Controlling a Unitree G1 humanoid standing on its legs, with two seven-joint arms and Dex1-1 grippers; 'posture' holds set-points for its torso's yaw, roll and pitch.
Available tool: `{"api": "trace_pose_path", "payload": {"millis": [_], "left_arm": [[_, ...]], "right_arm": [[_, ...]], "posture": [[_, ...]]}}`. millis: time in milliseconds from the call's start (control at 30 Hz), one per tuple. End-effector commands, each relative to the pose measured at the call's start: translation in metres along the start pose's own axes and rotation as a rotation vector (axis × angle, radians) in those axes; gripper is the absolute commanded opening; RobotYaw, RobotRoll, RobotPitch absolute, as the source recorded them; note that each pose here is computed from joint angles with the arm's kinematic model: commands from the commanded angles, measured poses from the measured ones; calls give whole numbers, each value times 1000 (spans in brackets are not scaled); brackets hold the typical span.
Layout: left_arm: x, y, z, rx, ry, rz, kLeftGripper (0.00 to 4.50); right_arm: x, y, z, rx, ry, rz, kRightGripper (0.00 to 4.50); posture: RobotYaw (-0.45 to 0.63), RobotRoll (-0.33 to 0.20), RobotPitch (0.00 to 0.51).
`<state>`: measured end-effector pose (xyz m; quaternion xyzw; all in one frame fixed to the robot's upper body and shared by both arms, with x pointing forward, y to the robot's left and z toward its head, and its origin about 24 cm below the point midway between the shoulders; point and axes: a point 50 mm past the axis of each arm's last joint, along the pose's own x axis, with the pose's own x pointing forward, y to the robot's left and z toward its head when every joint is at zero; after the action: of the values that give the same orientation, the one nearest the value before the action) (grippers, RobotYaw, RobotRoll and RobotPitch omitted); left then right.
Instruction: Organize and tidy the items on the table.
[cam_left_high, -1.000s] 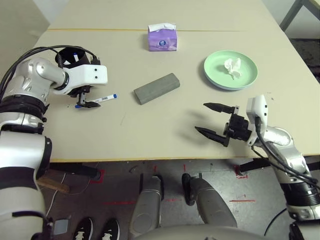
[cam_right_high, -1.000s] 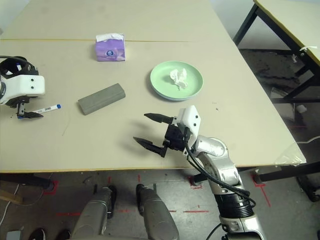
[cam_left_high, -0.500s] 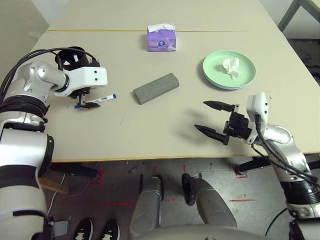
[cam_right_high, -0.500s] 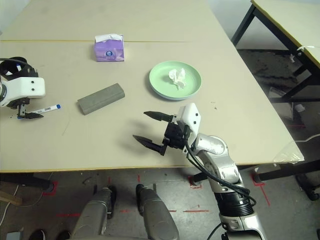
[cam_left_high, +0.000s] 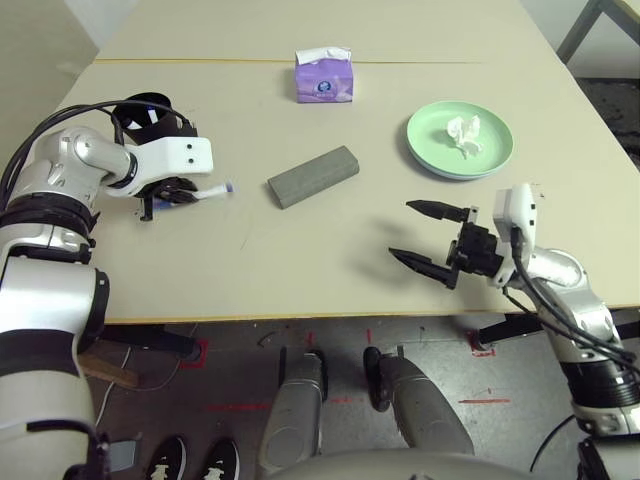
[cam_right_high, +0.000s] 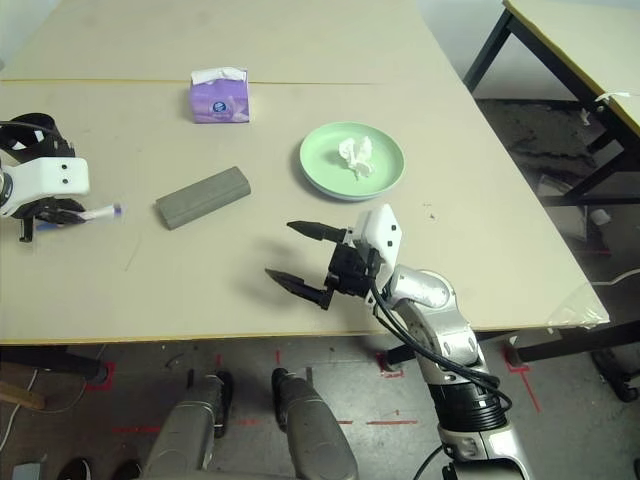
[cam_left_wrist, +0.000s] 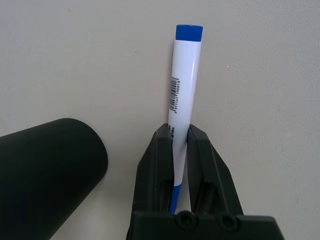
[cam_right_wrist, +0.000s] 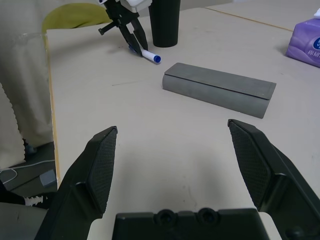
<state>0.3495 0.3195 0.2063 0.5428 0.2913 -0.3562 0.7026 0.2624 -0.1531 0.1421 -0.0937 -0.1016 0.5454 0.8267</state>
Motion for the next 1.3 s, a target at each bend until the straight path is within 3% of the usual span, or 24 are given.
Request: {"api": "trace_pose_path", "payload": {"millis": [33, 233, 400, 533, 667, 767, 867, 1033, 1300], "left_arm": [[1, -2, -2, -22, -8, -12, 251], [-2, -1, 1, -54, -69, -24, 251], [-29, 17, 49, -260, -529, -150, 251], [-78, 34, 77, -426, -885, -144, 251], [-109, 45, 75, -542, -1041, -30, 251], [-137, 56, 57, -660, -1162, 168, 251], [-148, 57, 24, -737, -1102, 438, 251], [-143, 49, -11, -751, -919, 681, 251], [-125, 48, -22, -719, -826, 845, 251]], "right_arm": [[0, -1, 1, 6, 1, 5, 4500], [1, 0, -1, 12, 1, 11, 4500], [1, -1, -1, 16, 3, 17, 4500], [1, -3, -1, 14, 5, 22, 4500], [2, -5, -1, 15, -2, 27, 4500], [5, -9, 0, 22, -26, 13, 4500], [7, -17, 0, 15, -26, -62, 4500], [10, -21, 0, 18, -28, -124, 4500], [12, -19, -4, 16, -11, -132, 4500]], "posture": [[-71, 0, 219], [-66, 0, 220], [-60, 0, 219], [-43, 0, 216], [-28, 0, 215], [-12, 0, 213], [8, 0, 206], [25, 0, 202], [15, 0, 203]]}}
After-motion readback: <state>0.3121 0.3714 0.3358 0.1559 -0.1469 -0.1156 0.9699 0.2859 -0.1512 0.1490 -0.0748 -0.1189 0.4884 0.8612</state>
